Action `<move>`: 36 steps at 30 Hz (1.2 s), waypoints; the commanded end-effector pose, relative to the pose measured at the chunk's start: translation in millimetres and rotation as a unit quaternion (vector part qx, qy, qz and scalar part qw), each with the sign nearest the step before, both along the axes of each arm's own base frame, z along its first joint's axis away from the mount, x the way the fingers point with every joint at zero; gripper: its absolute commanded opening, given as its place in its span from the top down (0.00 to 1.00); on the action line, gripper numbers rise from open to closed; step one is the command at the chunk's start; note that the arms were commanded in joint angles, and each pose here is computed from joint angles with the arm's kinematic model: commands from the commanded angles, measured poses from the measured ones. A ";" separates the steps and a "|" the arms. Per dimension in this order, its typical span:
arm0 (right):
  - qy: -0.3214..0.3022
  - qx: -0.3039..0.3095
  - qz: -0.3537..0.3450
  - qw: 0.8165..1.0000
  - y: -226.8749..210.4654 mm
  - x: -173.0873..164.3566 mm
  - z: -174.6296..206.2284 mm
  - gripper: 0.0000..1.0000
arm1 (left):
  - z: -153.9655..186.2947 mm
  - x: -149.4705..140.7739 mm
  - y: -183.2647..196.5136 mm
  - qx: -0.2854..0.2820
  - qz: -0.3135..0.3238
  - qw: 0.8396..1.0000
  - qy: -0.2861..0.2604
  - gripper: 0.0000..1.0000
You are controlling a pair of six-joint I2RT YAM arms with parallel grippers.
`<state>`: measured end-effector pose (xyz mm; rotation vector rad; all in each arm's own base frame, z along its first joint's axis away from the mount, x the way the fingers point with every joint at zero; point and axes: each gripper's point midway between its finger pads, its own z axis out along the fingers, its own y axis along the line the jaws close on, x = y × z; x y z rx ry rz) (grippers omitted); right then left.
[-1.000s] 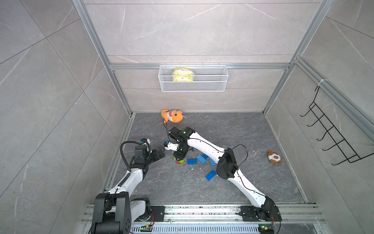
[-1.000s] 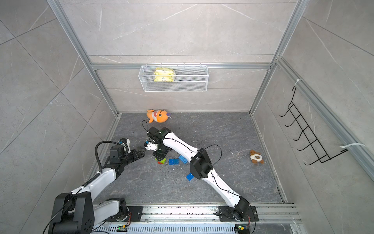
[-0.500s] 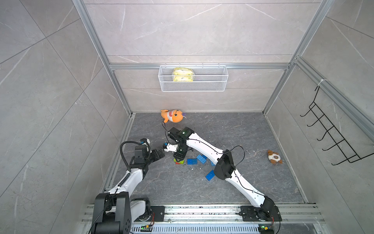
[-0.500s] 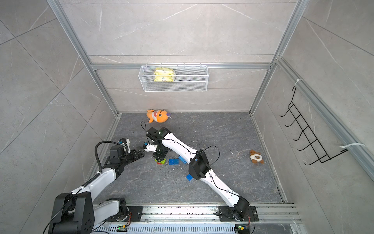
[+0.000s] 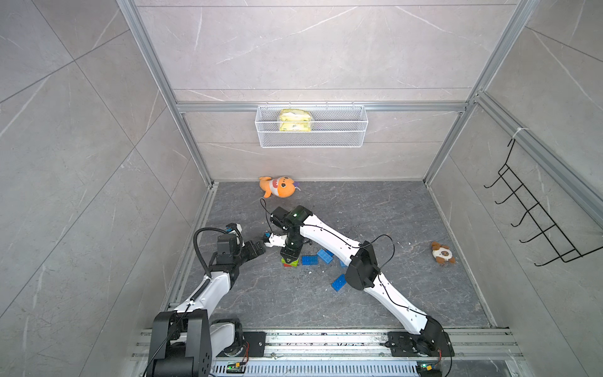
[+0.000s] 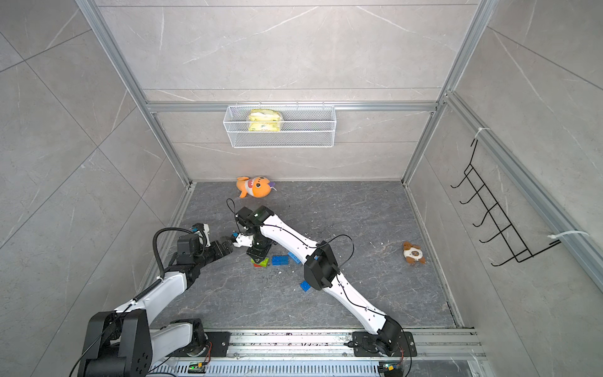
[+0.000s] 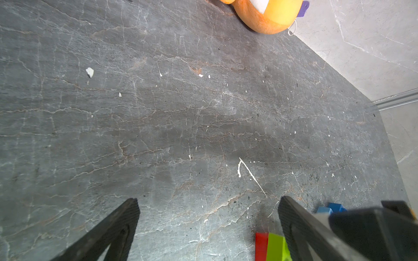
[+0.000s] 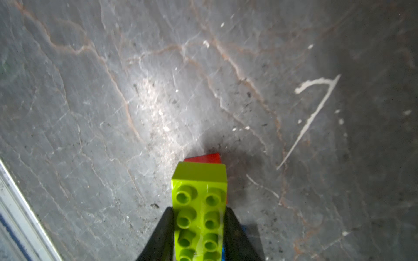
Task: Assemble a heart with lego
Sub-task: Adjust the lego brick at the center of the board, then assemble the lego brick with the lego brick.
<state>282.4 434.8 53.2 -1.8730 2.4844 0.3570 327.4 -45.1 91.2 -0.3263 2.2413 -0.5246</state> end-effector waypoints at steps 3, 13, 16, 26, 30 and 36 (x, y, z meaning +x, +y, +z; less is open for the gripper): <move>0.012 0.014 -0.035 0.999 -6.1 -21.5 32.6 0.86 | 16.5 4.5 0.7 0.006 -0.005 0.999 -0.033 0.00; -0.049 0.028 -0.035 0.998 1.7 -1.8 53.7 0.87 | 14.8 4.1 7.6 0.009 0.018 0.999 -0.026 0.00; -0.064 0.014 -0.084 0.994 2.8 7.1 50.4 0.86 | 11.5 2.8 13.8 0.016 0.036 0.999 -0.018 0.00; -0.062 0.018 -0.150 0.987 6.7 -6.2 40.6 0.87 | 11.4 1.9 14.3 0.016 0.037 0.999 -0.016 0.00; -0.067 0.016 -0.170 0.983 0.7 -5.4 35.0 0.87 | 11.2 1.6 15.2 0.018 0.039 0.999 -0.016 0.00; -0.060 0.029 -0.193 0.979 1.5 -7.6 32.7 0.87 | 9.9 2.2 15.1 0.018 0.039 0.999 -0.014 0.00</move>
